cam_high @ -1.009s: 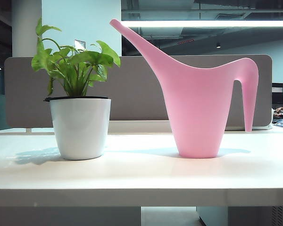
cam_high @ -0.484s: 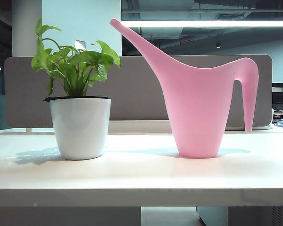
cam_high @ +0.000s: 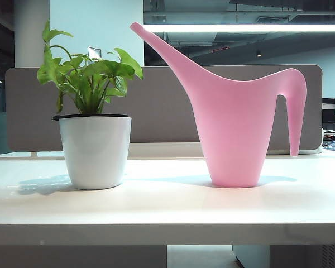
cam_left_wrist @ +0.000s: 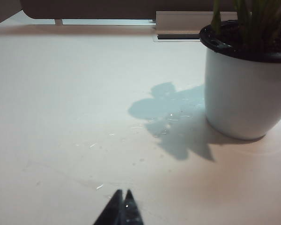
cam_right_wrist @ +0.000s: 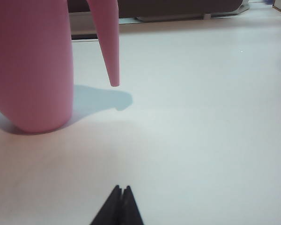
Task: Pick up the watering can from the table, water the potted plant, and put the can back.
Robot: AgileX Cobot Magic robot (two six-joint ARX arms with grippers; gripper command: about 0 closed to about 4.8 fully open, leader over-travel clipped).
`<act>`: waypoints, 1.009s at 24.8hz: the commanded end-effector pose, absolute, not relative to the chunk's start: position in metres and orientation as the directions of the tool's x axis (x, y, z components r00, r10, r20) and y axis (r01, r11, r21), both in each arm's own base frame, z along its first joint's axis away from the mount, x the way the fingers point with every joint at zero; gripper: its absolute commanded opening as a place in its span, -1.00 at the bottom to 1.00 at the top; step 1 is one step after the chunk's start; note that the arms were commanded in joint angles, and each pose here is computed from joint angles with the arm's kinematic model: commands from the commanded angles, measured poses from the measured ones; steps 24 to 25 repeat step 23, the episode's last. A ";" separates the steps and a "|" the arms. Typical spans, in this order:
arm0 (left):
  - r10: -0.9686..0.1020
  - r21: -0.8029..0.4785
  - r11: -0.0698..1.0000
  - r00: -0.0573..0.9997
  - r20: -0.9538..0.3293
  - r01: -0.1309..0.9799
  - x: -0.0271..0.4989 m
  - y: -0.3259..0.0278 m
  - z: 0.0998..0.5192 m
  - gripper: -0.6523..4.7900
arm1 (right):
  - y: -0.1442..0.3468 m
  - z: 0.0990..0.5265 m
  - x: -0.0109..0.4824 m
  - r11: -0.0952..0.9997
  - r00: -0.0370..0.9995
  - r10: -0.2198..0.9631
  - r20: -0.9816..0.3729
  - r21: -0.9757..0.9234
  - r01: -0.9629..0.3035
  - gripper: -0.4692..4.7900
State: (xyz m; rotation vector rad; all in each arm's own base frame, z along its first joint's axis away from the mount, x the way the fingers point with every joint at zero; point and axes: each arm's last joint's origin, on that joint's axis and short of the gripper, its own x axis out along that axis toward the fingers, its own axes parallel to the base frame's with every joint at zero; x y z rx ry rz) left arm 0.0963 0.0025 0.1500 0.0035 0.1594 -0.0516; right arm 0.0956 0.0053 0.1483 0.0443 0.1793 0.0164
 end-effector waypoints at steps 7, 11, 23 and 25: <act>0.001 0.009 1.000 0.986 -0.167 0.000 0.096 0.004 0.150 -0.78 | 0.005 0.146 0.096 0.999 0.984 0.019 -0.178 0.043 -0.012 -0.84; 0.004 0.016 1.000 0.984 -0.176 -0.001 0.096 0.004 0.149 -0.78 | 0.005 0.146 0.096 0.999 0.984 0.019 -0.178 0.043 -0.012 -0.84; -0.057 0.016 0.998 0.983 -0.175 0.061 0.096 -0.002 0.149 -0.78 | 0.005 0.146 0.096 0.999 0.984 0.019 -0.178 0.043 -0.012 -0.84; -0.057 0.016 0.998 0.983 -0.175 0.061 0.096 -0.002 0.149 -0.78 | 0.005 0.146 0.096 0.999 0.984 0.019 -0.178 0.043 -0.012 -0.84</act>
